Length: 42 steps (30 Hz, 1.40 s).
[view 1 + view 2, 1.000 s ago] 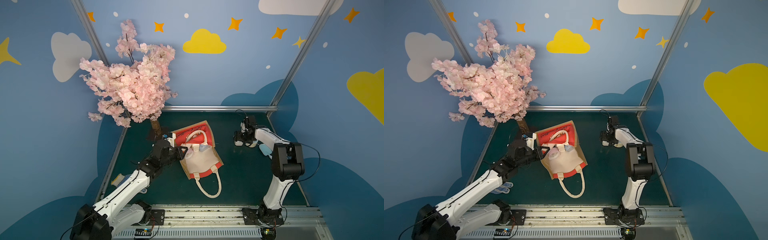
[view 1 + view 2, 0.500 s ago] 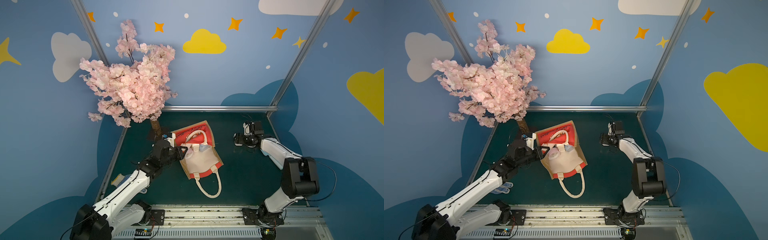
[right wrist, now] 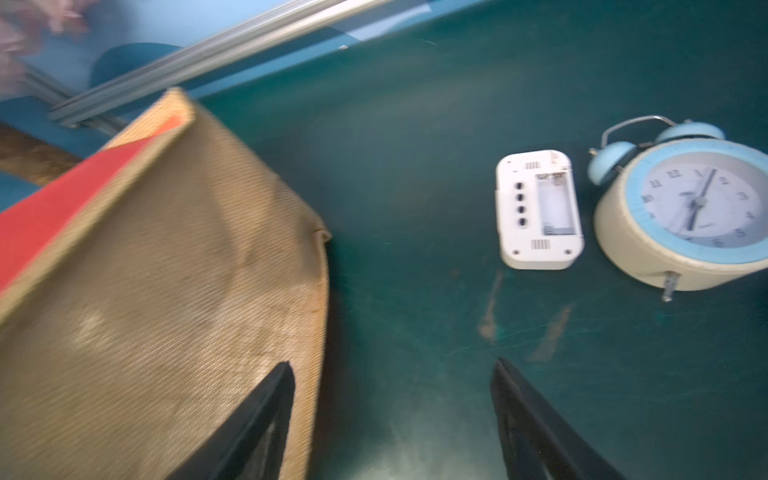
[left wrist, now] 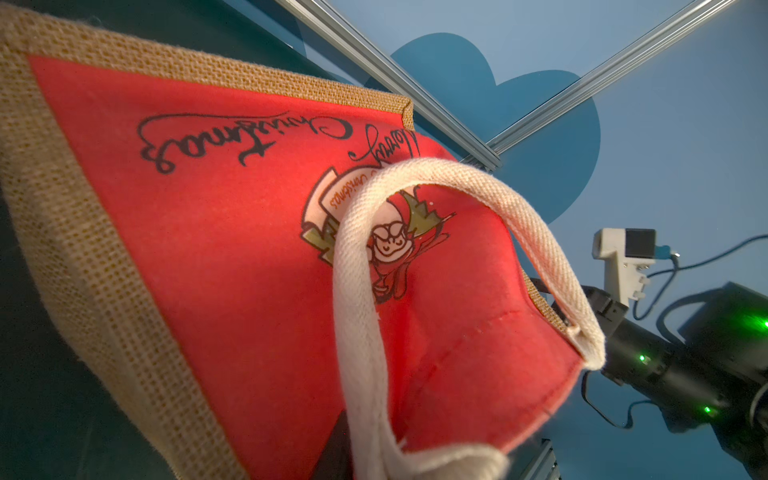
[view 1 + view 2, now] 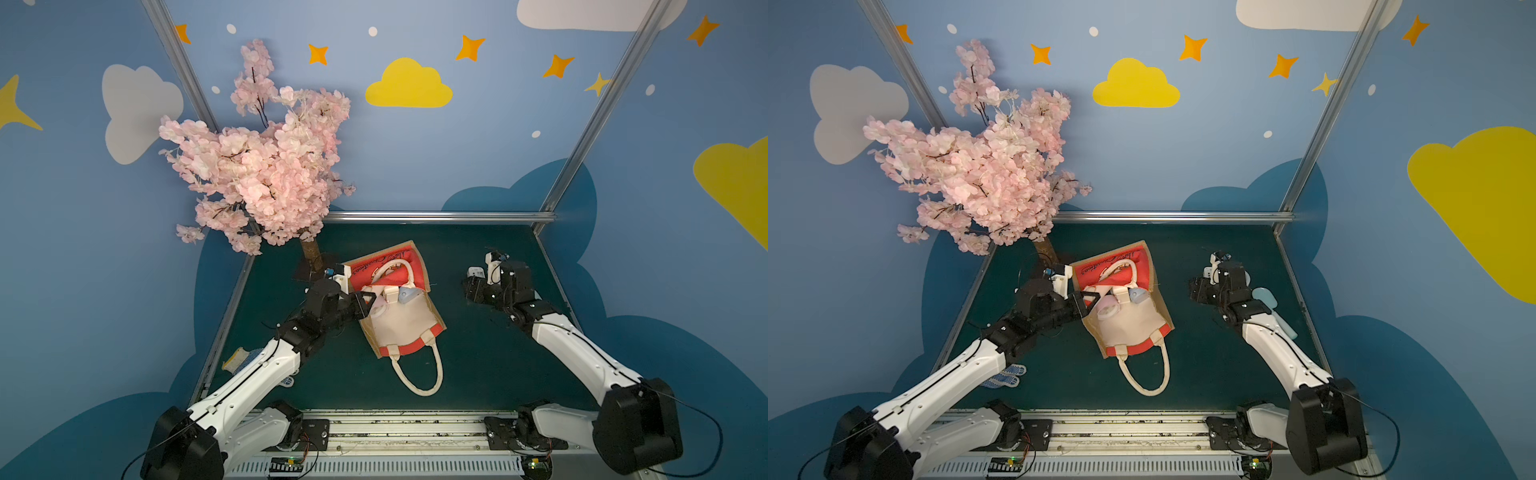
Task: Take the alarm clock out of the canvas bag
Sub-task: Pick up the alarm from the canvas bag.
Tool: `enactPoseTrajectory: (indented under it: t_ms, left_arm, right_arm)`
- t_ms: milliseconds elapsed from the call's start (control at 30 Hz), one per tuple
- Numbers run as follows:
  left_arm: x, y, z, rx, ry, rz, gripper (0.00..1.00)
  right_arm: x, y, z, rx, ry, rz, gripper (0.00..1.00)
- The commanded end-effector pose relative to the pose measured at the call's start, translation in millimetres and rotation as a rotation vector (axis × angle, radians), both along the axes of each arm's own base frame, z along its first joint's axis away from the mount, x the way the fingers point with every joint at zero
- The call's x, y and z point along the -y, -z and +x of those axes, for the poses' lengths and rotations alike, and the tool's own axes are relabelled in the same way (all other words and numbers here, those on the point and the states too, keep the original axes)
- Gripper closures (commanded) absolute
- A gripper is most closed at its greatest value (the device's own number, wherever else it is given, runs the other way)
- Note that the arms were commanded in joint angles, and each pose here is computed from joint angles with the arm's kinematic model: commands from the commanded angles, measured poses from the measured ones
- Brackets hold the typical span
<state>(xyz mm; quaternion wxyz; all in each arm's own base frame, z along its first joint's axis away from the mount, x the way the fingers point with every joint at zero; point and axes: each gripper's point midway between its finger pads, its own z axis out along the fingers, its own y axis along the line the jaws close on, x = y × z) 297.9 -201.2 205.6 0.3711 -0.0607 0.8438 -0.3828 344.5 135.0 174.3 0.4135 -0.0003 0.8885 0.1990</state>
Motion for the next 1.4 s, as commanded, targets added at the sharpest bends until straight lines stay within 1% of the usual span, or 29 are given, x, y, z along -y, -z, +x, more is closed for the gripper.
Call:
enactPoseTrajectory:
  t_ms: [0,100,167,267,467,600,700,800,900,1033,1200,1367]
  left_arm:
    - [-3.5,-8.3,6.6,0.019,-0.030,-0.008,0.78]
    - [-2.2,-9.7,8.0,0.021,-0.028,-0.013,0.78]
    - [-1.0,-9.5,9.6,0.018,-0.026,-0.013,0.78]
    - [1.0,-11.1,12.0,0.013,-0.024,-0.014,0.79]
    - [3.8,-16.4,18.9,0.012,-0.026,-0.011,0.78]
    - [8.8,-19.4,22.6,0.003,-0.014,-0.015,0.79]
    - [11.0,-21.5,24.1,0.003,-0.011,-0.027,0.79]
    - [11.3,-23.1,24.9,0.005,-0.012,-0.028,0.79]
    - [11.9,-22.9,25.0,0.004,-0.009,-0.028,0.79]
    - [13.5,-21.3,25.4,-0.003,-0.004,-0.033,0.79]
    - [12.7,-19.3,24.6,-0.006,-0.005,-0.025,0.79]
    - [12.9,-18.3,24.1,-0.010,-0.002,-0.025,0.79]
  right_arm:
    - [6.1,-5.1,-14.2,0.030,0.074,0.001,0.25]
    - [6.1,-8.3,-30.6,0.052,0.095,0.019,0.26]
    - [3.4,-3.9,-42.6,0.059,0.084,0.007,0.27]
    - [-0.4,-7.0,-57.2,0.089,0.081,-0.011,0.29]
    - [-15.5,-6.3,-85.9,0.155,0.053,0.005,0.33]
    - [-35.6,-6.5,-99.9,0.182,-0.018,-0.030,0.32]
    - [-51.5,-6.4,-109.5,0.195,-0.056,-0.033,0.34]
    - [-67.0,-10.3,-119.5,0.240,-0.088,-0.048,0.37]
    - [-82.9,-16.0,-127.1,0.270,-0.132,-0.053,0.37]
    - [-109.3,-15.3,-135.0,0.273,-0.183,-0.055,0.38]
    - [-144.8,-19.7,-146.0,0.329,-0.244,-0.092,0.39]
    - [-170.7,-7.3,-146.3,0.299,-0.280,-0.074,0.37]
